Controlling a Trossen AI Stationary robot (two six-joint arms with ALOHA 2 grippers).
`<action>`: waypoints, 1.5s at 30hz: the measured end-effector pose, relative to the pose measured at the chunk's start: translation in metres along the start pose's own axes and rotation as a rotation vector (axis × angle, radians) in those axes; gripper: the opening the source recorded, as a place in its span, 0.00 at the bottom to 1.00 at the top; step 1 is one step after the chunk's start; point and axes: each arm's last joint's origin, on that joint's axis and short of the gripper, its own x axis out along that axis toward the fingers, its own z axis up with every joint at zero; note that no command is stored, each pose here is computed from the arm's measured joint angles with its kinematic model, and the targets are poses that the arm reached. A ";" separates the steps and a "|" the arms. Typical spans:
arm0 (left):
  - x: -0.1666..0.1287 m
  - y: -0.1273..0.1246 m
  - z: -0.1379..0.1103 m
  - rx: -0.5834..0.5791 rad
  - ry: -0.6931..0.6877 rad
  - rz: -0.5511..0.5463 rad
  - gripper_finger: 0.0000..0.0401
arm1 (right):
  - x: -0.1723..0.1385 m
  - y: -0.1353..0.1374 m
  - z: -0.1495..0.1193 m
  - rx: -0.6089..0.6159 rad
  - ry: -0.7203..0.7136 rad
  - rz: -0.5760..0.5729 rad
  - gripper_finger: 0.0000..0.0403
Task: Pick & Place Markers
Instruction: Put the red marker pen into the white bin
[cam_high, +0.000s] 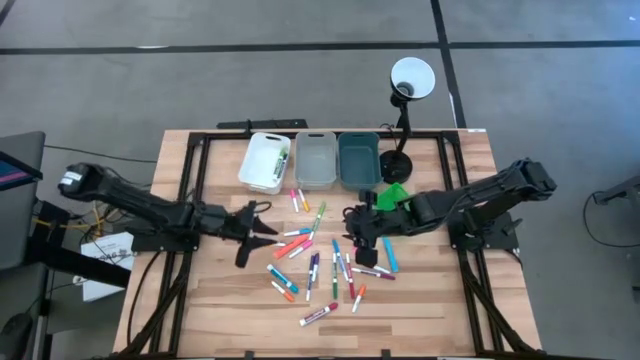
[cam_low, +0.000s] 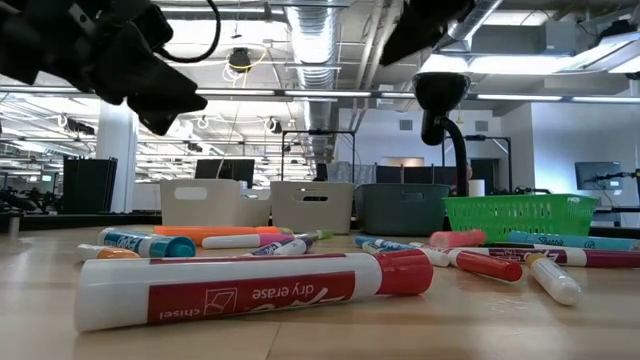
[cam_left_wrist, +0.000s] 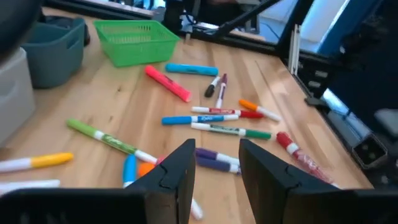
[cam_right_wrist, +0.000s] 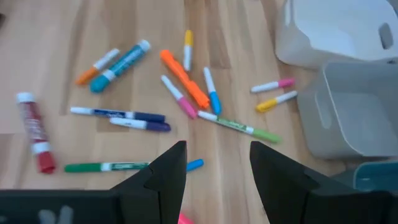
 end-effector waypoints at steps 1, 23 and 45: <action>0.003 -0.003 -0.002 -0.013 -0.003 0.007 0.30 | -0.007 0.000 0.004 -0.012 -0.009 0.007 0.41; 0.048 -0.014 -0.016 -0.015 0.022 0.131 0.30 | 0.076 0.081 -0.078 -0.236 -0.413 0.556 0.34; 0.048 -0.013 -0.011 -0.029 -0.030 0.146 0.30 | 0.169 0.132 -0.087 -0.212 -0.174 0.546 0.35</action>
